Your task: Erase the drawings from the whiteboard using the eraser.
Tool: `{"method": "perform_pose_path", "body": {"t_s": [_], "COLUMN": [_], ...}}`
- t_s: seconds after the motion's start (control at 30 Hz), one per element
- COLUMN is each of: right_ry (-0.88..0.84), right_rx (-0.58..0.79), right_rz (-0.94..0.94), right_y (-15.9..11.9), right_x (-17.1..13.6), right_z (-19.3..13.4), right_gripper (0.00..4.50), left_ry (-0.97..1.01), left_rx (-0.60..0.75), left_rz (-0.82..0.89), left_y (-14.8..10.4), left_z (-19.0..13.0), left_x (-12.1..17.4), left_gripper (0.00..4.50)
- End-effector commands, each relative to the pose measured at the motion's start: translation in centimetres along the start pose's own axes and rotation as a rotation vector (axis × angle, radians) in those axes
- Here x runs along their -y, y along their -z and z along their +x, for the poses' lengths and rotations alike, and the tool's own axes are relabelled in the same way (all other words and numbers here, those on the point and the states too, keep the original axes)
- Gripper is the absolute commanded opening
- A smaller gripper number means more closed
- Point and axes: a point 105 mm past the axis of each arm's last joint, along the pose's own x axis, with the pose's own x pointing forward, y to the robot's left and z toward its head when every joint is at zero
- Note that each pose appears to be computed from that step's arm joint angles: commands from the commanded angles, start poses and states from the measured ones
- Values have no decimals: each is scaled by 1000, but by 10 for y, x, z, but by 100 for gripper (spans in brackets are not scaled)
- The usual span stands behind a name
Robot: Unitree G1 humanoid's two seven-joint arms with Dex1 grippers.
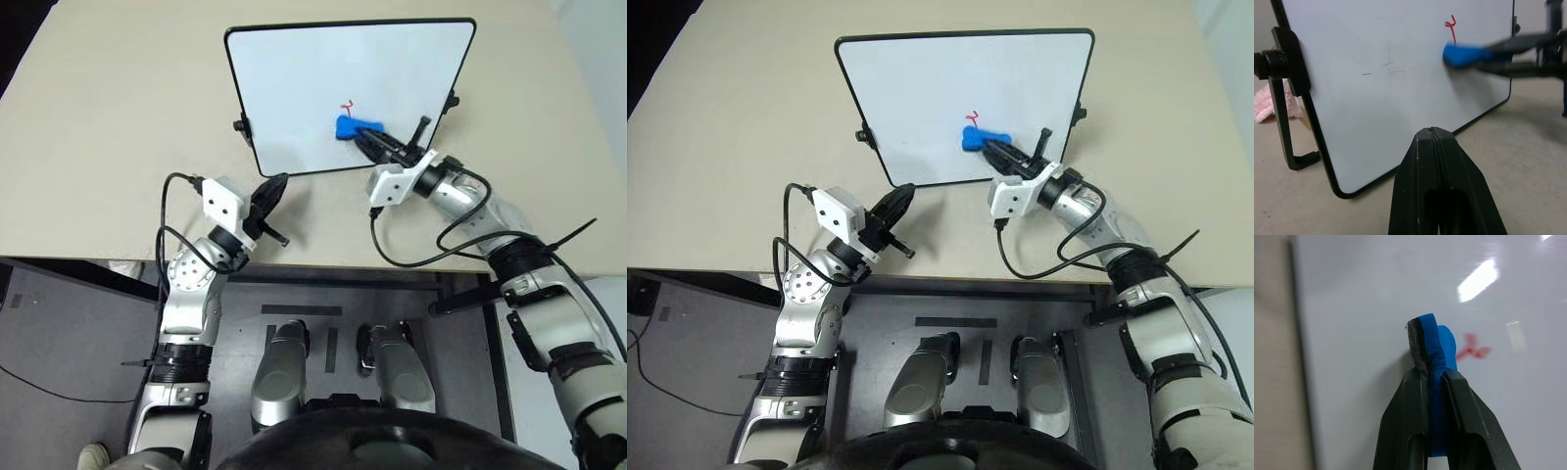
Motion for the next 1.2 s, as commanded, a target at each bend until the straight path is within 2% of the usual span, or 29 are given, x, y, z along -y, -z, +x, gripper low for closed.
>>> {"method": "perform_pose_path", "body": {"t_s": [0.03, 0.17, 0.47, 0.6, 0.77, 1.0, 1.2], "right_ry": [173, 131, -87, -138, -89, 123, 241], "right_rx": [10, -16, -9, -24, -30, -51, -34], "right_rz": [-117, -169, -133, -127, -145, -269, -314], "right_y": [-1, 6, 6, 10, 12, 18, 14], "right_x": [38, 25, -29, -42, -33, 15, 36], "right_z": [5, 10, 16, 13, 15, 19, 18], "right_gripper": [11, 11, 11, 11, 11, 11, 11], "left_ry": [9, 15, 15, 11, 11, 13, 12], "left_rx": [53, 54, 55, 56, 57, 59, 61], "left_rz": [29, 29, 33, 35, 35, 36, 35], "left_y": [-14, -15, -15, -16, -16, -16, -16], "left_z": [3, 4, 5, 4, 5, 7, 8], "left_x": [1, 1, 0, 0, 0, -1, -1], "left_gripper": [0, 0, 0, 0, 0, 0, 0]}}
